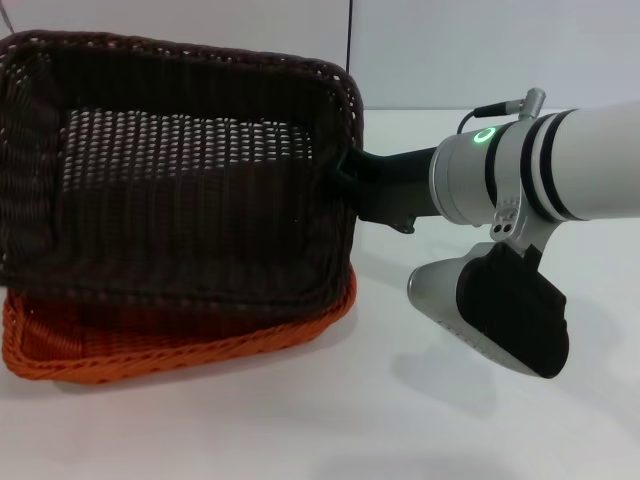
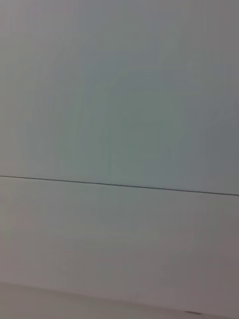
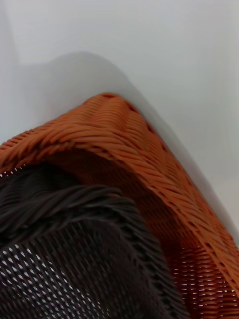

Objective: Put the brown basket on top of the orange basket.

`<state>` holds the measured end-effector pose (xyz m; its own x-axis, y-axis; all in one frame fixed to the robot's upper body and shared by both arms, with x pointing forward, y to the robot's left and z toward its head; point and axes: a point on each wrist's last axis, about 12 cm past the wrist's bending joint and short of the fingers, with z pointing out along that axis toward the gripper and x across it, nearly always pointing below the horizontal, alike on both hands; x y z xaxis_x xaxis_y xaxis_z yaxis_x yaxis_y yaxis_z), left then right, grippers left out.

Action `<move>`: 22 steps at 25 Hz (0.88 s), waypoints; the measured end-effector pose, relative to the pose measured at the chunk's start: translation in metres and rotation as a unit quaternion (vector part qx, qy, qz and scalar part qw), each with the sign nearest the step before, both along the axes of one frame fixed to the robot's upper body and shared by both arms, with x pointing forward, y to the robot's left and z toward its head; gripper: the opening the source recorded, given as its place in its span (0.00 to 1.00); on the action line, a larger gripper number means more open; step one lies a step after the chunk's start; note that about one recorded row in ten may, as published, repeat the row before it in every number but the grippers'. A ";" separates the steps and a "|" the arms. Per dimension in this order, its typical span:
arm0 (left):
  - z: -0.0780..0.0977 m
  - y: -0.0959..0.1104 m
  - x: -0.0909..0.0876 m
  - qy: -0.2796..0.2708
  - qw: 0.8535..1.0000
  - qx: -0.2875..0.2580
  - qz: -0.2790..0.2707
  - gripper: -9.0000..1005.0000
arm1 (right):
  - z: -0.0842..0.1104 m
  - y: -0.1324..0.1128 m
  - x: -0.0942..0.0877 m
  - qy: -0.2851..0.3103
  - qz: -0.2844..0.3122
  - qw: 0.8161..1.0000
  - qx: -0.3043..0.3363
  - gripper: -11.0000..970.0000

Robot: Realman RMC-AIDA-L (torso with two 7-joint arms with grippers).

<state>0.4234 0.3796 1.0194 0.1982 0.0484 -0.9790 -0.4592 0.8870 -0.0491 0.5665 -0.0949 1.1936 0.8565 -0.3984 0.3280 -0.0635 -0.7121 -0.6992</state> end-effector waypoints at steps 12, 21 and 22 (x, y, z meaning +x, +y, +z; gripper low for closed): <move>-0.001 0.001 0.010 0.012 1.000 -0.009 -0.001 0.80 | 0.004 -0.001 -0.009 0.002 -0.013 1.000 0.026 0.57; -0.002 0.001 0.012 0.018 1.000 -0.005 -0.002 0.80 | -0.004 -0.023 -0.043 -0.006 -0.032 0.999 0.028 0.68; -0.002 0.001 0.012 0.020 1.000 -0.004 -0.002 0.80 | -0.004 -0.023 -0.043 -0.006 -0.032 0.999 0.028 0.70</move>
<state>0.4356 0.3808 1.0174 0.1596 0.0395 -0.9864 -0.4574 0.8884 -0.0385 0.5233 -0.1179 1.1897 0.8254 -0.4695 0.3134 -0.0988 -0.6668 -0.7386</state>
